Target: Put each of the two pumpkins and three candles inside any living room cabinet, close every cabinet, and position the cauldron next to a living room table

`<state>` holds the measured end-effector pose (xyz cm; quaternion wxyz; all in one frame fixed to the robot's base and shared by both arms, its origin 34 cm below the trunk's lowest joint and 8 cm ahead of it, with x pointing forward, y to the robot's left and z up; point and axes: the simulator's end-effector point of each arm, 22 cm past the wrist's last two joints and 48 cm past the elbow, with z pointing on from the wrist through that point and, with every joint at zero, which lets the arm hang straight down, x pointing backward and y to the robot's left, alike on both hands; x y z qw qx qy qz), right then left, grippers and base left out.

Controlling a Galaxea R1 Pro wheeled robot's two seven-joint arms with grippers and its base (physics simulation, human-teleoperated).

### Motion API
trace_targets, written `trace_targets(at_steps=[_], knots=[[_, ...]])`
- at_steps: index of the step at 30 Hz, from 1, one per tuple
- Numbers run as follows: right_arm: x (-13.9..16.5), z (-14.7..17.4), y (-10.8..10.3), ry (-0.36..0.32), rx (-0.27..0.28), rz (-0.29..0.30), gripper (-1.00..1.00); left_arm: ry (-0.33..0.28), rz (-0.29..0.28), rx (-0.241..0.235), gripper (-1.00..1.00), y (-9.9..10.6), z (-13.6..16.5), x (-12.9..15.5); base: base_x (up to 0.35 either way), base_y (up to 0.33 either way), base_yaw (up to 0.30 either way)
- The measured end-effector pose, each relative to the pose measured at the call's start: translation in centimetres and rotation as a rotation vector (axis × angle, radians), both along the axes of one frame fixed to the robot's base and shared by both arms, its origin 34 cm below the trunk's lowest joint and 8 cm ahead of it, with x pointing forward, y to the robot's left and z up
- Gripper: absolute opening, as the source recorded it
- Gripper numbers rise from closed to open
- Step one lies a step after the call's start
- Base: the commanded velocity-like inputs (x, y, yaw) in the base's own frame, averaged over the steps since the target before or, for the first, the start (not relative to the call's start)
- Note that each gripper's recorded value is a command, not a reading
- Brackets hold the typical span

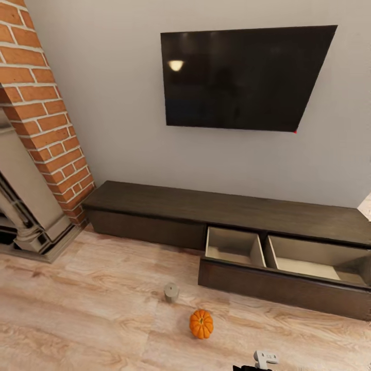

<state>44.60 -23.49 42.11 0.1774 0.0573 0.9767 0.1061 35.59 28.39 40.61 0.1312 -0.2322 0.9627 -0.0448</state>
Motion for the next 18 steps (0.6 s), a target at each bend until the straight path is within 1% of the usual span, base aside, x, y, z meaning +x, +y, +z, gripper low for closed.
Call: trace_targets(at_steps=[5,8,14,18], knots=[[-0.18,-0.05,0.22,0.005,0.005,-0.003,1.0,-0.001,0.0,-0.001,1.0,-0.07,0.01,0.03,0.033,0.145,-0.051],[-0.08,-0.01,0.7,0.003,0.011,-0.002,1.0,-0.002,-0.001,0.0,1.0,-0.08,0.01,0.05,0.013,0.034,-0.006],[-0.01,0.01,0.76,-0.001,0.009,-0.004,1.0,-0.002,-0.002,0.0,1.0,-0.1,0.01,0.05,0.013,0.005,-0.001],[0.06,0.05,0.77,-0.003,0.011,-0.009,1.0,-0.002,-0.002,0.0,1.0,-0.1,0.02,0.04,0.182,0.02,0.0]])
